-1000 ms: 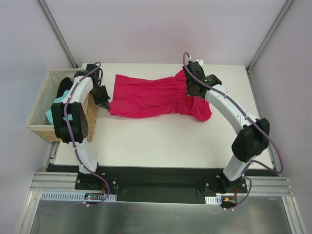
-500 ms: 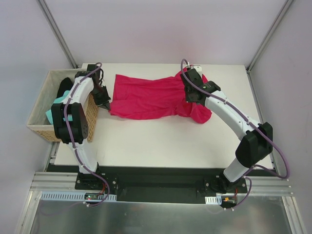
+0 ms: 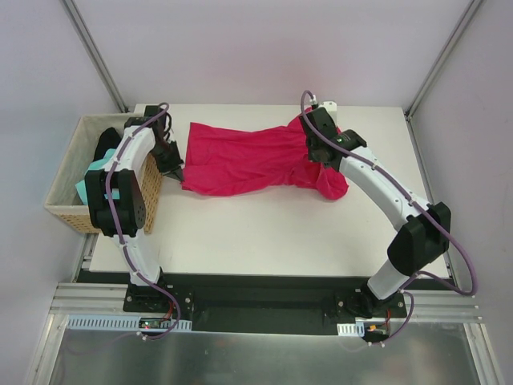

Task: Fold and stack the t-shirts
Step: Fold the flattened tshirt in 1/3 of the way

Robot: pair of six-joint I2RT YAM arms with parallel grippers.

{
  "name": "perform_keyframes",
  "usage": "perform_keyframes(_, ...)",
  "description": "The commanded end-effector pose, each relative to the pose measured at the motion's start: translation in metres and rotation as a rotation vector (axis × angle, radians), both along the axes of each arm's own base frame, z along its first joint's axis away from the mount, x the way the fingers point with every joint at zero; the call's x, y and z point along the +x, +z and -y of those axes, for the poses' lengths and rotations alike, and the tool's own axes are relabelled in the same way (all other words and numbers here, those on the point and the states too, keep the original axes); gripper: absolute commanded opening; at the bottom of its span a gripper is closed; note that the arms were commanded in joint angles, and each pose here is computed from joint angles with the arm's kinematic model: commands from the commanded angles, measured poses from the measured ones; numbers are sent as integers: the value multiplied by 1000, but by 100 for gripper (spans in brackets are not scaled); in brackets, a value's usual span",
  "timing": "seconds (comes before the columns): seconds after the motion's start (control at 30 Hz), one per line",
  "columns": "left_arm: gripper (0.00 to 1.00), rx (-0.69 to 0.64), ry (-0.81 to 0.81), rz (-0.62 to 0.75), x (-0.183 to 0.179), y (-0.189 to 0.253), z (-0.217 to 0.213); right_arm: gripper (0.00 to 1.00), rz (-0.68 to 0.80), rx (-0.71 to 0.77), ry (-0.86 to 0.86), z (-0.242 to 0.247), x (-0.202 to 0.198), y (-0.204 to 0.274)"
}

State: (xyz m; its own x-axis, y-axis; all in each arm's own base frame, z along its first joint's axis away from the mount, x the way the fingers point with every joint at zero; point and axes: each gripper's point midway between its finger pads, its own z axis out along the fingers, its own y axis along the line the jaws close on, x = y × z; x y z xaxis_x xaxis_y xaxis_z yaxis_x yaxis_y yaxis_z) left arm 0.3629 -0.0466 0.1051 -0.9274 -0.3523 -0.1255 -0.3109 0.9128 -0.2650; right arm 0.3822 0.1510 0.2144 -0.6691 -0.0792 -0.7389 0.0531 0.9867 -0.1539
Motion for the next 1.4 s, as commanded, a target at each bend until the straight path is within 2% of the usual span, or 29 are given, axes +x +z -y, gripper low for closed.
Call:
perform_keyframes(0.0, 0, 7, -43, 227, 28, 57, 3, 1, 119, 25, -35, 8, 12, 40)
perform_keyframes(0.17, 0, 19, -83, 327, 37, 82, 15, 1, 142, 27, -43, 8, 19, 48)
perform_keyframes(0.43, 0, 91, -42, 480, 53, 130, 3, 1, 168, 21, -53, 10, 27, 54)
perform_keyframes(0.9, 0, 135, -5, 497, 65, 136, -6, 1, 181, 12, -105, 18, 29, 54)
perform_keyframes(1.37, 0, 169, 59, 501, 50, 138, -15, 1, 211, 20, -166, 37, 8, 56)
